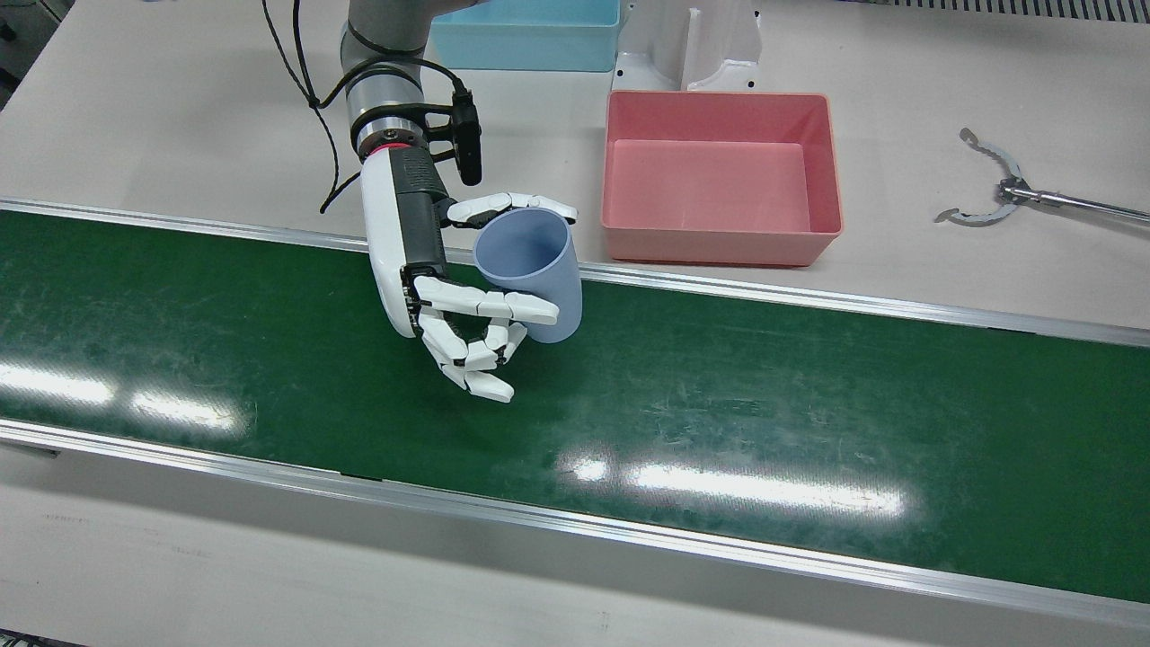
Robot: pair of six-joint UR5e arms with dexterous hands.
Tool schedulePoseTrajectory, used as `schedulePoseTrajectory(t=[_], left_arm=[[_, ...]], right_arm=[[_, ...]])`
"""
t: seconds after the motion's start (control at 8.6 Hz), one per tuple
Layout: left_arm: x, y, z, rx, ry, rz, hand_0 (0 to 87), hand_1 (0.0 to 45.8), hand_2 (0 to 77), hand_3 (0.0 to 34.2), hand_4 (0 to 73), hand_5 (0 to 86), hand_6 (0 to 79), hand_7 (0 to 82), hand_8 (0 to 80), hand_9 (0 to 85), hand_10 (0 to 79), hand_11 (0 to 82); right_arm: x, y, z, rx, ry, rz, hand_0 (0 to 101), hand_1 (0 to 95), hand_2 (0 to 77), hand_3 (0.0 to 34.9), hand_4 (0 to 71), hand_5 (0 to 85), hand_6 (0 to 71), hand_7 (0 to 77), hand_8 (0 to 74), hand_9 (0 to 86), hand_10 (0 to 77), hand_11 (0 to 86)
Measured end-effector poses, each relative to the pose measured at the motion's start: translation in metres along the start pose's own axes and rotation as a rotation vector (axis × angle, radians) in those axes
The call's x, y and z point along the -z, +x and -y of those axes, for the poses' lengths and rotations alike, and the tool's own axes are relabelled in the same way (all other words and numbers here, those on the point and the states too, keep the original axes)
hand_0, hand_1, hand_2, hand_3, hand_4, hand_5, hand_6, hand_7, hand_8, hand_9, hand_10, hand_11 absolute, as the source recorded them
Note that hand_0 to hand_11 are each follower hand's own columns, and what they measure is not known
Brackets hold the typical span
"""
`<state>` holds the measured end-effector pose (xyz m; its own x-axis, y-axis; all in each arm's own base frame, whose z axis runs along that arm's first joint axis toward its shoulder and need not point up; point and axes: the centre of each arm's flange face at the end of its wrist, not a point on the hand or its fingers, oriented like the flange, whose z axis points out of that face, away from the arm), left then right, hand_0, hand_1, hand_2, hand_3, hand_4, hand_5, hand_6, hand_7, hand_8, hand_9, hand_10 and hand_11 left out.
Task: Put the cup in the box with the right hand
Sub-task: 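Carry the cup with the right hand off the belt over the pink tray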
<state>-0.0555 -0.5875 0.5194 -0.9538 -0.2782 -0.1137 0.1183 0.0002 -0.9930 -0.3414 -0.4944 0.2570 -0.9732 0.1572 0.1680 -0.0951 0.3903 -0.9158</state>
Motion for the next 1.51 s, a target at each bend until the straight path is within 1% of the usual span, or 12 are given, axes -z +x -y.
schedulePoseTrajectory(t=[0.12,0.35,0.46,0.58,0.7,0.81,0.93,1.05,1.16,1.28,1.39,1.51], left_arm=[[0.0,0.0,0.0,0.0,0.0,0.0,0.0,0.5,0.5,0.0,0.0,0.0,0.0,0.0,0.0,0.0,0.0,0.0],[0.0,0.0,0.0,0.0,0.0,0.0,0.0,0.5,0.5,0.0,0.0,0.0,0.0,0.0,0.0,0.0,0.0,0.0],[0.0,0.0,0.0,0.0,0.0,0.0,0.0,0.5,0.5,0.0,0.0,0.0,0.0,0.0,0.0,0.0,0.0,0.0],[0.0,0.0,0.0,0.0,0.0,0.0,0.0,0.5,0.5,0.0,0.0,0.0,0.0,0.0,0.0,0.0,0.0,0.0],[0.0,0.0,0.0,0.0,0.0,0.0,0.0,0.5,0.5,0.0,0.0,0.0,0.0,0.0,0.0,0.0,0.0,0.0],[0.0,0.0,0.0,0.0,0.0,0.0,0.0,0.5,0.5,0.0,0.0,0.0,0.0,0.0,0.0,0.0,0.0,0.0],[0.0,0.0,0.0,0.0,0.0,0.0,0.0,0.5,0.5,0.0,0.0,0.0,0.0,0.0,0.0,0.0,0.0,0.0],[0.0,0.0,0.0,0.0,0.0,0.0,0.0,0.5,0.5,0.0,0.0,0.0,0.0,0.0,0.0,0.0,0.0,0.0],[0.0,0.0,0.0,0.0,0.0,0.0,0.0,0.5,0.5,0.0,0.0,0.0,0.0,0.0,0.0,0.5,0.0,0.0],[0.0,0.0,0.0,0.0,0.0,0.0,0.0,0.5,0.5,0.0,0.0,0.0,0.0,0.0,0.0,0.5,0.0,0.0],[0.0,0.0,0.0,0.0,0.0,0.0,0.0,0.5,0.5,0.0,0.0,0.0,0.0,0.0,0.0,0.0,0.0,0.0],[0.0,0.0,0.0,0.0,0.001,0.0,0.0,0.5,0.5,0.0,0.0,0.0,0.0,0.0,0.0,0.0,0.0,0.0]], right_arm=[[0.001,-0.003,-0.018,-0.011,-0.013,-0.006,67,12.5,20.7,0.0,40.4,7.6,30.5,69.8,31.6,55.1,14.7,25.6],[0.013,0.006,-0.047,-0.036,-0.035,-0.045,68,12.5,21.3,0.0,40.9,7.6,31.1,69.8,31.6,54.0,14.7,25.6],[0.022,0.02,-0.056,-0.049,-0.044,-0.077,78,12.0,23.5,0.0,43.1,8.2,32.2,69.8,31.6,52.9,14.7,25.6],[0.032,0.038,-0.065,-0.064,-0.057,-0.121,80,12.0,23.5,0.0,44.2,8.2,32.2,69.8,31.6,53.5,12.5,26.2],[0.043,0.055,-0.075,-0.075,-0.074,-0.178,80,12.0,23.5,0.0,44.2,8.2,32.2,69.8,31.6,53.5,12.5,26.2],[0.055,0.068,-0.085,-0.086,-0.089,-0.23,80,12.0,23.5,0.0,44.2,8.2,32.2,69.8,31.6,53.5,15.3,26.2],[0.07,0.076,-0.097,-0.101,-0.102,-0.274,80,12.0,26.2,0.0,44.2,8.2,32.2,69.8,31.1,53.5,15.3,26.2],[0.086,0.081,-0.107,-0.114,-0.112,-0.31,80,12.0,26.2,0.0,44.2,8.2,32.2,69.8,31.1,53.5,15.3,26.2],[0.105,0.086,-0.112,-0.126,-0.119,-0.351,80,12.0,29.5,0.0,44.2,8.2,31.6,69.8,31.1,53.5,15.3,26.2],[0.122,0.09,-0.109,-0.127,-0.119,-0.389,80,12.0,29.5,0.2,44.2,8.2,31.1,69.8,30.5,51.8,15.3,26.2],[0.135,0.096,-0.102,-0.117,-0.11,-0.422,79,12.0,29.5,0.3,44.2,8.2,30.5,69.8,29.5,51.3,15.3,26.2],[0.146,0.104,-0.095,-0.105,-0.1,-0.451,78,12.0,29.5,0.3,44.2,8.2,28.4,69.8,27.3,51.3,15.3,25.1]])
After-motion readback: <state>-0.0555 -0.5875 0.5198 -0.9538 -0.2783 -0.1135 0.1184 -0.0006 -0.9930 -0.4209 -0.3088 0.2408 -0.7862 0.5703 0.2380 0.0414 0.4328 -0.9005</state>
